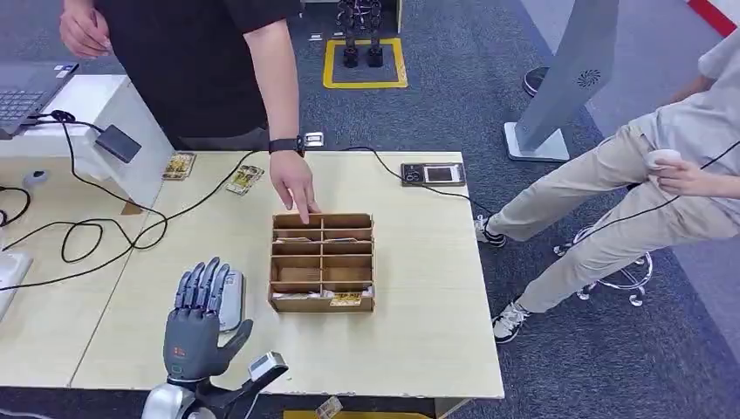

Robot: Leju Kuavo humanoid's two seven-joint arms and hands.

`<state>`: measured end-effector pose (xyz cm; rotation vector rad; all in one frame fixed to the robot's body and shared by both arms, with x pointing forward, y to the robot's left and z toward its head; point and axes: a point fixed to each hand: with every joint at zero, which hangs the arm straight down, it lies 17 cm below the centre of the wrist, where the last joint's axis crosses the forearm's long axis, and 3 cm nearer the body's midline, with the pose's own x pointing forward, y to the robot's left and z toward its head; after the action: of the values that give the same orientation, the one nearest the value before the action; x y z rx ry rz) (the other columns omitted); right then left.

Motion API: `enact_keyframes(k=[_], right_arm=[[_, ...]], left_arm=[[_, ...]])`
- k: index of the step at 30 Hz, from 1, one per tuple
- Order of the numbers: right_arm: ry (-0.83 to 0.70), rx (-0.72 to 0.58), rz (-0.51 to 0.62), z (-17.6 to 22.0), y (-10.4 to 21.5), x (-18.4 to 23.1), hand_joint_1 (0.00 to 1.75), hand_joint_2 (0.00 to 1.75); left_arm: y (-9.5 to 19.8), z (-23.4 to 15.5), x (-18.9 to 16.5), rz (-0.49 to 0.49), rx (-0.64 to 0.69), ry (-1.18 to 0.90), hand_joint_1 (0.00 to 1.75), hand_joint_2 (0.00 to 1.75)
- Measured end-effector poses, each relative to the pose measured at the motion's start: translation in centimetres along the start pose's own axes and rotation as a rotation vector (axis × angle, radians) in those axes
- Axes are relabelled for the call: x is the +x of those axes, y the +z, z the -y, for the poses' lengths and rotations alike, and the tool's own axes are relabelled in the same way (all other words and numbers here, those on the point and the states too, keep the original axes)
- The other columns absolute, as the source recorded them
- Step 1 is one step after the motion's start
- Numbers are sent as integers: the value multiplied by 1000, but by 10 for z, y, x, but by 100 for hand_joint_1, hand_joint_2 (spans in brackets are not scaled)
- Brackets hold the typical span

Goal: Pass the card to the sensor for recognition and then transmit it.

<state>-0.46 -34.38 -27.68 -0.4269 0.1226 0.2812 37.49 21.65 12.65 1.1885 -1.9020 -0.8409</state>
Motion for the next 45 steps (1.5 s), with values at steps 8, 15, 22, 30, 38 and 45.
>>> enact_keyframes(k=[8,15,22,30,38,45], right_arm=[[4,-1,2,0,0,0,0,175],[5,-1,7,0,0,1,0,175],[13,-3,9,2,-1,1,0,175],[26,-4,18,4,-2,3,0,175],[27,-7,21,7,-2,4,0,175],[28,-6,22,7,-3,5,0,175]], left_arm=[[0,-1,1,5,7,10,0,175],[0,-7,3,7,42,57,0,175],[-11,-7,27,62,55,98,0,175],[-21,-2,65,180,43,103,0,175],[-25,-3,80,214,48,121,0,175],[-25,-1,89,245,40,115,0,175]])
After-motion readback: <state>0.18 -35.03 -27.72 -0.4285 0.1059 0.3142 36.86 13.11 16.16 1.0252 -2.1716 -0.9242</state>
